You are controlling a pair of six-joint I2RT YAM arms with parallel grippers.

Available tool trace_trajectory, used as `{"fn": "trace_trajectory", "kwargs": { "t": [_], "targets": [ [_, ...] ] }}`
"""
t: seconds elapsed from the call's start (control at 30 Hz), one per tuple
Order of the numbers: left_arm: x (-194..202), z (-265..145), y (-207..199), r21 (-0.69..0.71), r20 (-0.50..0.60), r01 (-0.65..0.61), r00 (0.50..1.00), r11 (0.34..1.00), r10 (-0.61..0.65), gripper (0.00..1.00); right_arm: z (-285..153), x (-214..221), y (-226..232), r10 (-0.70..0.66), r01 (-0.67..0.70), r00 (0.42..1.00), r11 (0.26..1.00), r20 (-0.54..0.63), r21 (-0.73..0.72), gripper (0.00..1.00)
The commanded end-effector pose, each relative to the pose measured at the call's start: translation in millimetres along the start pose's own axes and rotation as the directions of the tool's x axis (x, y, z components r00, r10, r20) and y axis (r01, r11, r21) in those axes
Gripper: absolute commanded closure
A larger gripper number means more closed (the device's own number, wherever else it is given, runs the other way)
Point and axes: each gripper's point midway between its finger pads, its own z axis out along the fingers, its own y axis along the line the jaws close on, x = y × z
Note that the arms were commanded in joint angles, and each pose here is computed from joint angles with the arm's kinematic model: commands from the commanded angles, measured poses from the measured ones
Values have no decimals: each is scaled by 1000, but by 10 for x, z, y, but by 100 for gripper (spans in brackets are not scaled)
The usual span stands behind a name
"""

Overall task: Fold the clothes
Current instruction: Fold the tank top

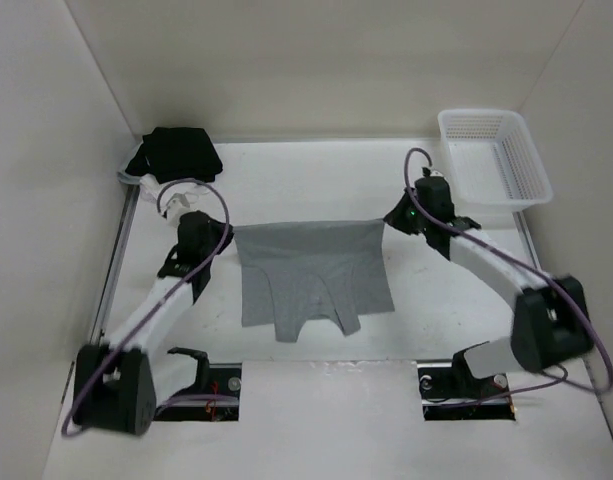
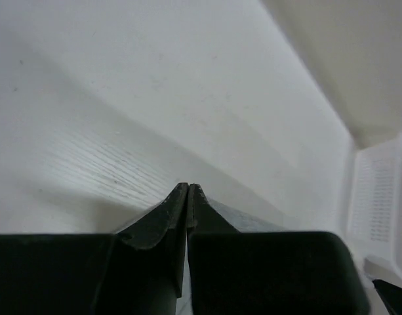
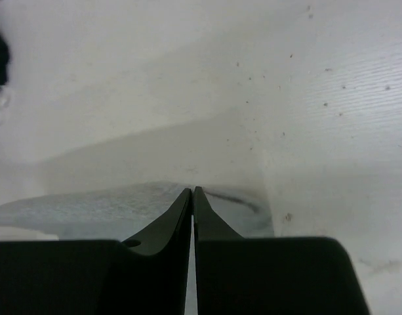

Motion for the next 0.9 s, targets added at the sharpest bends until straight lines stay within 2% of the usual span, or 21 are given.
{"fn": "trace_trajectory", "kwargs": {
  "t": [0.0,0.17,0.3,0.5,0.87],
  "targets": [
    [-294,534,-378,103,111,50,992,993,-61,100,505,-368,423,35,-32,999,983,12,-183,94],
    [-370,1285,-408,55,88,69,993,996,-74,100,1179,-694,345,68,-69,998,987,-14,-148,94],
    [-507,1464,-453,65,88,85,992,994,-90,100,1252,-881,384,83,-82,997,983,-2,-165,94],
    [-384,1120,-484,124,88,102,990,987,-113,99,981,-692,270,83,-83,997,984,-1,-159,94],
    [-112,237,-179,207,73,119,988,971,-137,99,324,-99,-69,129,-122,991,981,39,-150,94]
  ]
}}
